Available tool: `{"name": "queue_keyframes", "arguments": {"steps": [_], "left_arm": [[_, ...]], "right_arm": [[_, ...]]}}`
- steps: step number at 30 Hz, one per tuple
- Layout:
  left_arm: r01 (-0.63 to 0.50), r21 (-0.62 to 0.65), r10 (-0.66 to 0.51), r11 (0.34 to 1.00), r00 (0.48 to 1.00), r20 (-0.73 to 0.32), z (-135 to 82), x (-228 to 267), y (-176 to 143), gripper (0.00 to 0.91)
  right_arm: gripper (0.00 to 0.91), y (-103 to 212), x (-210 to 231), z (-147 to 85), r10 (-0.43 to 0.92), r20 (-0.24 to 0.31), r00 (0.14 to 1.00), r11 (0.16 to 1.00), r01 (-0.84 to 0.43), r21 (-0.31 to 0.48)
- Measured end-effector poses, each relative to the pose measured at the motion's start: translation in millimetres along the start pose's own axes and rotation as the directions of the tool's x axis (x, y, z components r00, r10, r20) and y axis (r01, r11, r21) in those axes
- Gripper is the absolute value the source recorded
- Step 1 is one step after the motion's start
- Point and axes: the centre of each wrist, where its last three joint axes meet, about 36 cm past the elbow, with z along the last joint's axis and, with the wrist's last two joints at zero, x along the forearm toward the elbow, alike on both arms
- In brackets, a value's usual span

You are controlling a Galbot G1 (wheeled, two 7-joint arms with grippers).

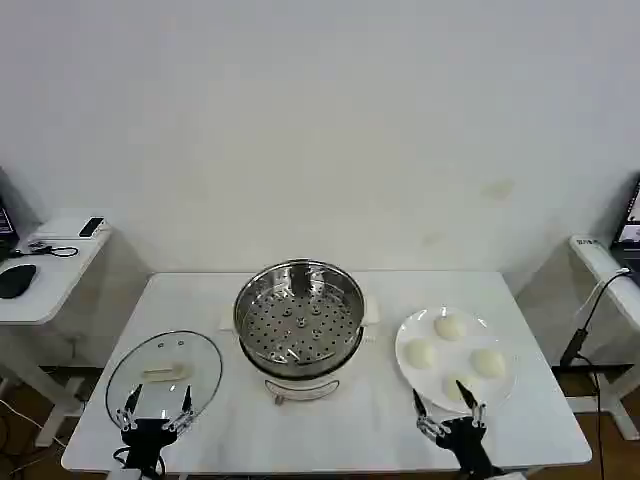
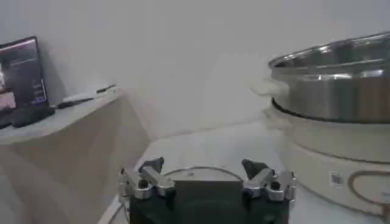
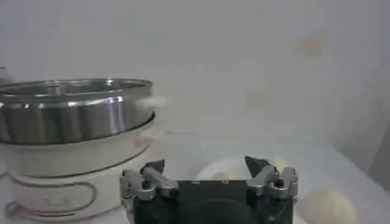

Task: Take steamed baozi put them in steamer then cover it.

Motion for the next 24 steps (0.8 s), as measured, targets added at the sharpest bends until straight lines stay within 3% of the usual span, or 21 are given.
{"name": "queue_keyframes", "arguments": {"steps": [5, 11, 17, 24], "left_arm": [[0.013, -0.010, -0.013, 1.000, 1.000, -0.023, -11.6, -3.4, 1.9, 0.907], [0.004, -0.038, -0.005, 0.999, 1.000, -0.024, -28.0, -7.3, 11.4, 0.907], [0.002, -0.056, -0.003, 0.998, 1.000, -0.014, -35.1, -10.5, 13.6, 0.907], [-0.006, -0.083, 0.006, 0.996, 1.000, 0.001, -39.9, -11.2, 11.1, 0.907]], "right_arm": [[0.907, -18.4, -7.9, -13.3, 0.024, -0.001, 1.000, 0.996, -0.024, 0.086], [0.907, -56.8, -21.9, -31.9, 0.047, -0.055, 0.997, 0.967, -0.032, 0.254], [0.907, -106.4, -45.6, -57.5, 0.064, -0.168, 0.984, 0.890, 0.021, 0.456], [0.907, -166.6, -83.0, -89.5, 0.055, -0.316, 0.947, 0.744, 0.172, 0.646]]}}
